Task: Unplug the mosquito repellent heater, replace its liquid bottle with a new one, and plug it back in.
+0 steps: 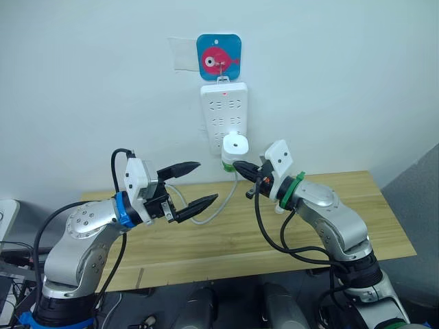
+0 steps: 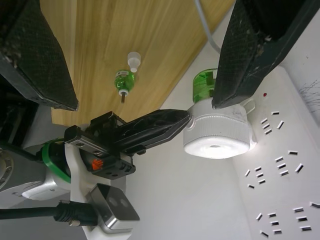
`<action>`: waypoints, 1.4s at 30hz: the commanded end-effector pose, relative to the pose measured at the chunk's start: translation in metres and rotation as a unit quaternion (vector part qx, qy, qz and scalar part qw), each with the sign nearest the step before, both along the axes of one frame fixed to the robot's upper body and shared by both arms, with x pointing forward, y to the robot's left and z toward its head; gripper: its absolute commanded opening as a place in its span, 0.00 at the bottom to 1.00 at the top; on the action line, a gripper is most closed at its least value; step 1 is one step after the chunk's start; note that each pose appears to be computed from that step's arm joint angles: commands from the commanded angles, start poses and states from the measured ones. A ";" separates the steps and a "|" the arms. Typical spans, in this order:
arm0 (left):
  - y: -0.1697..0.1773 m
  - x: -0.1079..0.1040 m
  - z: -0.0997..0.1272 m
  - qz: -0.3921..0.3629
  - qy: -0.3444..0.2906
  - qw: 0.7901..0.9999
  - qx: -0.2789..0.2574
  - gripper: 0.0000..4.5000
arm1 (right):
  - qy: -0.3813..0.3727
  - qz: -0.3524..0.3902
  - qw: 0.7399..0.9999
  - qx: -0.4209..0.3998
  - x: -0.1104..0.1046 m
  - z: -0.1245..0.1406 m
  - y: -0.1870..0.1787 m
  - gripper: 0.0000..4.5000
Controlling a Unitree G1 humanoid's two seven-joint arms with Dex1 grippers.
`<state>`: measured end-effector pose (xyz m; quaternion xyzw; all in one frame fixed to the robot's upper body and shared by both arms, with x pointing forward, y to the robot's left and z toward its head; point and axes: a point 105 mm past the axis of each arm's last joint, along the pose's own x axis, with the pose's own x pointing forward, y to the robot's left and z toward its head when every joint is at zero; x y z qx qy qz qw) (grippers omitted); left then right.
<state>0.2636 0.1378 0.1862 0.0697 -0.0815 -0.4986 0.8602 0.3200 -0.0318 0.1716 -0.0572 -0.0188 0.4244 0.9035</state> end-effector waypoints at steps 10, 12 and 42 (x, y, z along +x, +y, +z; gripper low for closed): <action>-0.005 -0.004 0.007 -0.015 -0.017 1.000 -0.010 0.99 | -0.010 -0.054 0.997 0.046 0.010 0.021 -0.015 0.00; -0.004 -0.004 0.007 -0.015 -0.017 1.000 -0.009 0.99 | -0.014 -0.043 0.998 0.033 0.006 0.019 -0.015 0.00; 0.041 0.011 -0.003 0.144 0.008 0.988 0.059 1.00 | -0.077 0.052 0.995 -0.032 -0.052 0.038 -0.064 0.99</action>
